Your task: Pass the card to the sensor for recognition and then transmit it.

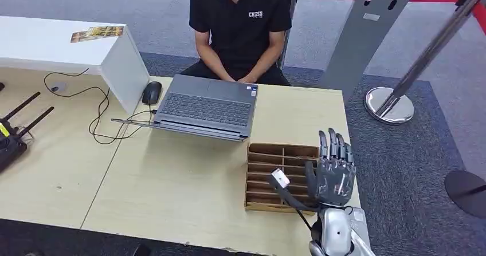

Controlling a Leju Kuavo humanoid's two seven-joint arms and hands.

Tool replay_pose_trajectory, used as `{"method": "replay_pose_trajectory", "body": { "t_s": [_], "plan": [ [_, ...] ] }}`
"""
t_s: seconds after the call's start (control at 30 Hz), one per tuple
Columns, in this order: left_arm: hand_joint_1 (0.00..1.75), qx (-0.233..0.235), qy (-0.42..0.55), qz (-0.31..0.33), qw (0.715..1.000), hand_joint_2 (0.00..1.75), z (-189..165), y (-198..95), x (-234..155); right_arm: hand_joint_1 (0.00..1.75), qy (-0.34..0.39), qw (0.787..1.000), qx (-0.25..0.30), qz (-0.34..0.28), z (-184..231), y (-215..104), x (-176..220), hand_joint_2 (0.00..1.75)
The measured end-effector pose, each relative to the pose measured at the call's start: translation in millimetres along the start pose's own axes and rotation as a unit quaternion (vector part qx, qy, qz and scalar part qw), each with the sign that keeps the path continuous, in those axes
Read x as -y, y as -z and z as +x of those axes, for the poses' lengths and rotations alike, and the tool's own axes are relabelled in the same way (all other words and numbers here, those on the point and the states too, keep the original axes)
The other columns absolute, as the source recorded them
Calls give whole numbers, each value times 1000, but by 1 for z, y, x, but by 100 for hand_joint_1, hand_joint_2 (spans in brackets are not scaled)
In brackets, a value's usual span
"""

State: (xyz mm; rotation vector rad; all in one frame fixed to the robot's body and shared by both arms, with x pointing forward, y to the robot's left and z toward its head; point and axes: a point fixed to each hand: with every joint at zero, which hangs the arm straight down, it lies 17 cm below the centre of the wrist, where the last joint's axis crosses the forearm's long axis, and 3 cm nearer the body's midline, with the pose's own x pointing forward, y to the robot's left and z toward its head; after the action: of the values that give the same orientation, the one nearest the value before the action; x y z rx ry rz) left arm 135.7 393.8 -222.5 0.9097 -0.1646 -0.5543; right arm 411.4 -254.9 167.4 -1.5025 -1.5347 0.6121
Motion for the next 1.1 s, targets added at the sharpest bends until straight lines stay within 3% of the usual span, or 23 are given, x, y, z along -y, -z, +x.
{"method": "replay_pose_trajectory", "body": {
  "t_s": [0.13,0.17,0.2,0.27,0.33,0.37,0.43,0.47,0.5,1.1],
  "plan": [
    [0,0,0,0,1000,0,0,0,0,175,0,1000,1,0,1,0,0,175],
    [0,0,0,0,1000,0,0,0,0,161,0,1000,1,0,1,0,0,175],
    [0,0,0,0,1000,0,0,0,0,133,0,1000,1,0,1,0,0,175],
    [0,0,0,1,1000,0,0,0,0,40,0,1000,1,1,1,-1,0,175],
    [0,0,1,1,1000,0,-1,1,-1,47,0,1000,2,1,1,-1,0,175],
    [0,0,1,1,1000,0,0,1,-1,79,0,1000,2,0,1,-1,0,175],
    [0,0,1,1,1000,0,-1,1,-1,47,0,1000,2,0,1,-1,0,175],
    [0,0,1,2,1000,0,-1,1,-1,16,0,1000,2,0,1,-1,0,175],
    [0,0,1,2,1000,0,-1,1,-1,0,0,1000,2,0,1,-1,0,175],
    [0,1,2,2,1000,0,-1,1,-2,0,0,1000,3,0,2,-1,0,175]
  ]
}}
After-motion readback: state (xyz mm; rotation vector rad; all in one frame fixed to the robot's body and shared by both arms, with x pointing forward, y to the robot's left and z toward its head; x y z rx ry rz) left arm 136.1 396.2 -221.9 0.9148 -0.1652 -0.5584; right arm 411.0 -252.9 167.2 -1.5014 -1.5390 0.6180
